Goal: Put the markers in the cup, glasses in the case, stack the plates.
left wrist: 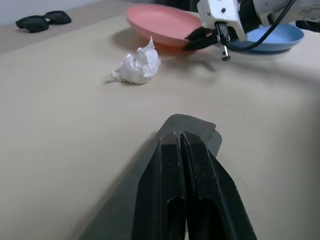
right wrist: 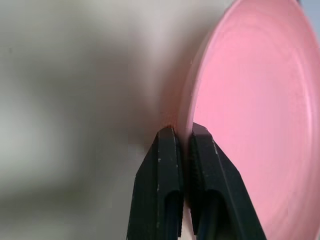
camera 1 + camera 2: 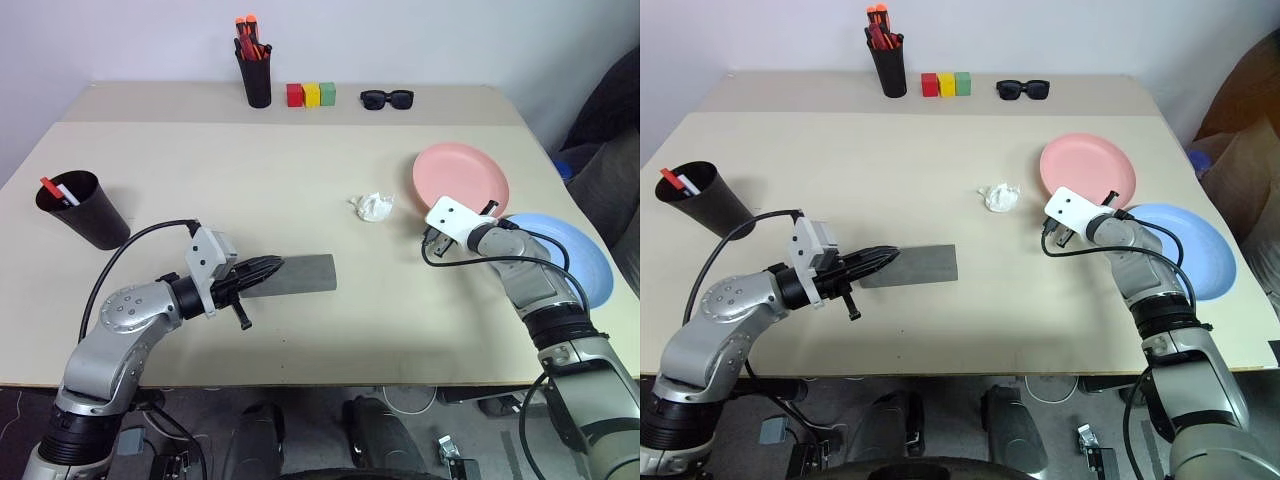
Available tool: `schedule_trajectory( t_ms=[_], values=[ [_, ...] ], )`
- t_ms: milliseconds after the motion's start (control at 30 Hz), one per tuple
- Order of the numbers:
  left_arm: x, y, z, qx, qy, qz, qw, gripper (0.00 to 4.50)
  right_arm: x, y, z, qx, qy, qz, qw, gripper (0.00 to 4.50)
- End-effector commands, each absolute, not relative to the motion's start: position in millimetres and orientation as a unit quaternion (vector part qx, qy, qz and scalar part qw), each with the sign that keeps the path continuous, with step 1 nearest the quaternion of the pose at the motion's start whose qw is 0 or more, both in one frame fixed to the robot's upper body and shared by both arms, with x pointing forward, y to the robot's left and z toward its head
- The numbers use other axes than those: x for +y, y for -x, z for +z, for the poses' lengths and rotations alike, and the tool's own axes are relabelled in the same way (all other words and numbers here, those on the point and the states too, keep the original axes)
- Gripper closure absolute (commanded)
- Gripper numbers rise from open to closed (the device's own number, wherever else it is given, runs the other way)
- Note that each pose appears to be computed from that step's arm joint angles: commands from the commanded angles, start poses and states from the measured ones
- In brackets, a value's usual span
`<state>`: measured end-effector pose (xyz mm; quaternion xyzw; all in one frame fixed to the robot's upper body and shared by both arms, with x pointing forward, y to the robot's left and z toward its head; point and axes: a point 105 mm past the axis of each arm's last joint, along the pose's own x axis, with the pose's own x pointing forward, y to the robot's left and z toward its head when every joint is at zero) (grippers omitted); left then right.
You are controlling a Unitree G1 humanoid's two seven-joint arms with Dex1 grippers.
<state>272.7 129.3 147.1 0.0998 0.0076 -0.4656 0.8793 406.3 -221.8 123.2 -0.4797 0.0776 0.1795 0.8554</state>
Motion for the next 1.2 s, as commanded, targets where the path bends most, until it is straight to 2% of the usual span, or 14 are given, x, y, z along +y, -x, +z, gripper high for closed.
schedule_trajectory(
  t_ms=[33,133,267,367,467,567,600,667,733,833,967,1067,1200],
  values=[
    [121.0,-273.4,153.2,-0.010,-0.104,-0.476,0.873,4.47,-222.3,-397.7,176.4,-0.012,0.511,0.157,0.845,4.47],
    [117.6,-276.2,153.5,-0.012,-0.102,-0.483,0.869,4.47,-237.4,-380.3,195.0,-0.018,0.514,0.149,0.845,4.47],
    [114.8,-278.3,153.6,-0.014,-0.101,-0.496,0.862,4.47,-261.3,-351.0,199.4,0.019,0.520,0.157,0.840,4.47],
    [108.0,-278.7,151.2,-0.010,-0.108,-0.527,0.843,4.47,-310.2,-309.2,182.5,0.118,0.528,0.141,0.829,4.47],
    [103.0,-284.0,151.4,-0.013,-0.114,-0.539,0.834,4.47,-325.6,-286.3,165.6,0.177,0.505,0.145,0.833,4.47],
    [99.7,-287.2,151.8,-0.017,-0.119,-0.547,0.828,4.47,-330.8,-275.3,151.8,0.212,0.493,0.149,0.831,3.45],
    [99.4,-287.8,151.8,-0.017,-0.121,-0.549,0.827,4.47,-330.3,-273.0,148.9,0.218,0.497,0.153,0.826,2.97],
    [99.1,-289.1,151.8,-0.018,-0.123,-0.549,0.827,4.47,-322.7,-275.3,151.4,0.203,0.494,0.157,0.831,1.91],
    [100.4,-289.2,152.2,-0.019,-0.125,-0.547,0.828,4.47,-303.6,-285.9,162.9,0.154,0.488,0.166,0.843,0.89],
    [103.9,-287.7,151.3,-0.018,-0.127,-0.540,0.832,4.47,-269.6,-301.4,174.8,0.090,0.448,0.197,0.867,0.89],
    [107.2,-285.5,150.7,-0.016,-0.128,-0.528,0.839,4.47,-211.5,-326.0,173.7,0.027,0.389,0.260,0.883,0.89],
    [108.8,-283.7,151.5,-0.018,-0.128,-0.518,0.846,4.47,-171.7,-349.4,165.2,0.000,0.353,0.289,0.890,0.89],
    [112.3,-281.0,153.1,-0.018,-0.128,-0.504,0.854,4.47,-140.7,-379.8,151.9,-0.011,0.348,0.293,0.891,0.89]
  ],
)
